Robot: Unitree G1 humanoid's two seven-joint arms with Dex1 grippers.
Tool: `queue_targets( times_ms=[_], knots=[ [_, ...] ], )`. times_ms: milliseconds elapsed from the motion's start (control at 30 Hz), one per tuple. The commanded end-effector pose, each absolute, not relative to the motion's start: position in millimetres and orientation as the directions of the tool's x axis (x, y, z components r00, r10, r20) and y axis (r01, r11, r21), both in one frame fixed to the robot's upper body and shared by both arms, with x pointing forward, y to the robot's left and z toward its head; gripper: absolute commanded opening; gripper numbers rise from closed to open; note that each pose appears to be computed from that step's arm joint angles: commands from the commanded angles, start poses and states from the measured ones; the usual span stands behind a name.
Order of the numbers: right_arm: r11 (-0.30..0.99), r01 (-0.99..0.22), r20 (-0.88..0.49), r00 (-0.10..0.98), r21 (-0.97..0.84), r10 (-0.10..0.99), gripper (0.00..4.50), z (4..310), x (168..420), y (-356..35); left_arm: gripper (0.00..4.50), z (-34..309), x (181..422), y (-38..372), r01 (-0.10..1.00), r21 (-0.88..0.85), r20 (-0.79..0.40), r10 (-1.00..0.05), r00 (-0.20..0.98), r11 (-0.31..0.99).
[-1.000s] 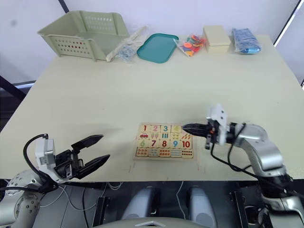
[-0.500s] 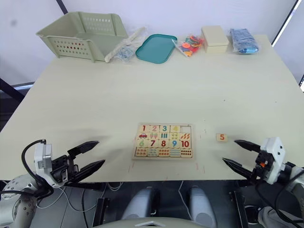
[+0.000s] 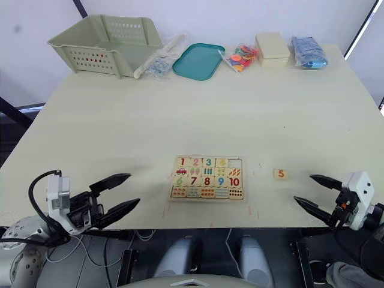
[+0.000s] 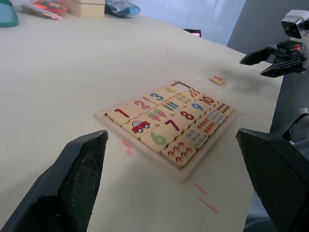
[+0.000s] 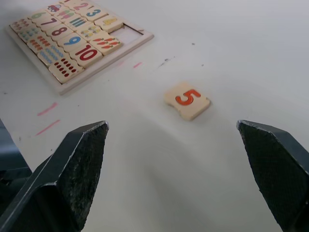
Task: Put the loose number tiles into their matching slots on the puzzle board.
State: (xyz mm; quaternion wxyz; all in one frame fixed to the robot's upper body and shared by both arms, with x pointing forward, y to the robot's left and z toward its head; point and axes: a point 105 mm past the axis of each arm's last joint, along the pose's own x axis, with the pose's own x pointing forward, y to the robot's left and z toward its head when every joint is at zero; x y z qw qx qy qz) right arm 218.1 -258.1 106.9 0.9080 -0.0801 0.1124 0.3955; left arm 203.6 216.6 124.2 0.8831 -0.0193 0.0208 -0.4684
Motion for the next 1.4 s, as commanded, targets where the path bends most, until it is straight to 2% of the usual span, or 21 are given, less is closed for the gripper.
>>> queue_targets(
  times_ms=[33, 167, 333, 500, 700, 833, 933, 1400],
  knots=[
    [0.633, -0.769, -0.271, 0.63, -0.088, 0.727, 4.47, 117.0, 226.1, -252.9, 4.5, 137.3, 204.3, 210.5, 0.845, -0.025, -0.003, -0.845, 0.535, 0.535],
    [0.568, -0.815, -0.332, 0.57, -0.112, 0.752, 4.47, 118.0, 238.4, -244.7, 4.5, 139.5, 205.1, 207.8, 0.858, -0.022, -0.009, -0.858, 0.514, 0.514],
    [0.411, -0.906, -0.432, 0.411, -0.1, 0.803, 4.47, 117.9, 256.6, -225.3, 4.5, 139.4, 201.5, 211.6, 0.895, 0.002, -0.037, -0.894, 0.446, 0.447],
    [0.342, -0.933, -0.493, 0.349, -0.108, 0.797, 4.47, 110.1, 272.3, -221.7, 4.5, 135.3, 193.9, 221.0, 0.921, 0.035, -0.02, -0.921, 0.388, 0.387],
    [0.355, -0.926, -0.536, 0.365, -0.127, 0.761, 4.47, 101.2, 289.5, -229.9, 4.5, 124.6, 187.4, 231.1, 0.93, 0.016, -0.032, -0.93, 0.367, 0.367],
    [0.353, -0.929, -0.549, 0.351, -0.106, 0.759, 4.47, 98.1, 292.0, -232.7, 4.5, 121.4, 186.6, 232.3, 0.931, 0.014, -0.027, -0.93, 0.366, 0.366],
    [0.353, -0.93, -0.555, 0.349, -0.105, 0.755, 3.68, 93.9, 292.9, -232.6, 4.5, 120.2, 186.9, 233.4, 0.931, 0.013, -0.024, -0.93, 0.366, 0.366],
    [0.336, -0.929, -0.525, 0.366, -0.155, 0.769, 3.68, 88.3, 284.1, -236.9, 4.5, 116.0, 185.2, 238.4, 0.932, 0.019, -0.017, -0.932, 0.363, 0.363]
  ],
)
